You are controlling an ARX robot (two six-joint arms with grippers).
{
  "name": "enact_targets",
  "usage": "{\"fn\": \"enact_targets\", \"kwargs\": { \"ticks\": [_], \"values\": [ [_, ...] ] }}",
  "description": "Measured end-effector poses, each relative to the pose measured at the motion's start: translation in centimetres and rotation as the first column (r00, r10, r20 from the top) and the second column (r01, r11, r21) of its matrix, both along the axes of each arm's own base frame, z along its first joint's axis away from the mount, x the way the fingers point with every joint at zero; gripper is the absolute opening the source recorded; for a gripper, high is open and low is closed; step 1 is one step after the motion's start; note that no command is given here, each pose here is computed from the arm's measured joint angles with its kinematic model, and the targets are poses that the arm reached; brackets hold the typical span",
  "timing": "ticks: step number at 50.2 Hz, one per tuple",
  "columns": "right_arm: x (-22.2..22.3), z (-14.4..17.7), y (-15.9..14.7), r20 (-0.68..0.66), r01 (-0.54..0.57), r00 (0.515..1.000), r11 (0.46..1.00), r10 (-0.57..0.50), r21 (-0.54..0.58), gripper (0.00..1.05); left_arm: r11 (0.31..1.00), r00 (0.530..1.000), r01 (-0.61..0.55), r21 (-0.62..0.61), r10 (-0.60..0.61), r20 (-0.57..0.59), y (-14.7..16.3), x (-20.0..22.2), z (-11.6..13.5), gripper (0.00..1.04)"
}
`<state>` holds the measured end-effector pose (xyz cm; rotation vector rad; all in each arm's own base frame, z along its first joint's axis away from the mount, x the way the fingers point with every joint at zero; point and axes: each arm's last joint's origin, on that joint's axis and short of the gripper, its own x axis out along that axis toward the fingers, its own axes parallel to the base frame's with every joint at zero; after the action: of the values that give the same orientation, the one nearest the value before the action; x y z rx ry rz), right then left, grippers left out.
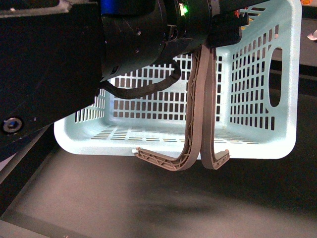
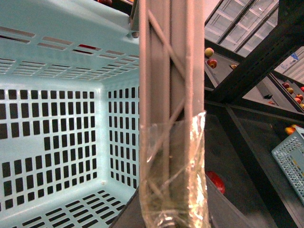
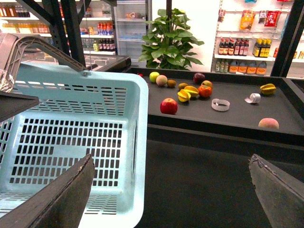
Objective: Pick mango with right arm and hold basket with left
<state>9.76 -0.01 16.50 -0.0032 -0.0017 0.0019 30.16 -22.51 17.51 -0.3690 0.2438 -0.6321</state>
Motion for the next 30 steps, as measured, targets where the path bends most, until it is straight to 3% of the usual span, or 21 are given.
{"fn": "enact_targets", "kwargs": {
  "ticks": [22,30],
  "values": [
    [0.0,0.0,0.0,0.0,0.0,1.0,1.0,0.0,0.0,0.97,1.0,1.0,0.003,0.0,-0.003,0.0,0.0,0.0,0.0,0.07],
    [1.0,-0.4,-0.7,-0.147,0.078,0.985,0.995,-0.088,-0.068,0.97,1.0,1.0,0.001,0.0,-0.001,0.0,0.0,0.0,0.0,0.07]
  ]
}}
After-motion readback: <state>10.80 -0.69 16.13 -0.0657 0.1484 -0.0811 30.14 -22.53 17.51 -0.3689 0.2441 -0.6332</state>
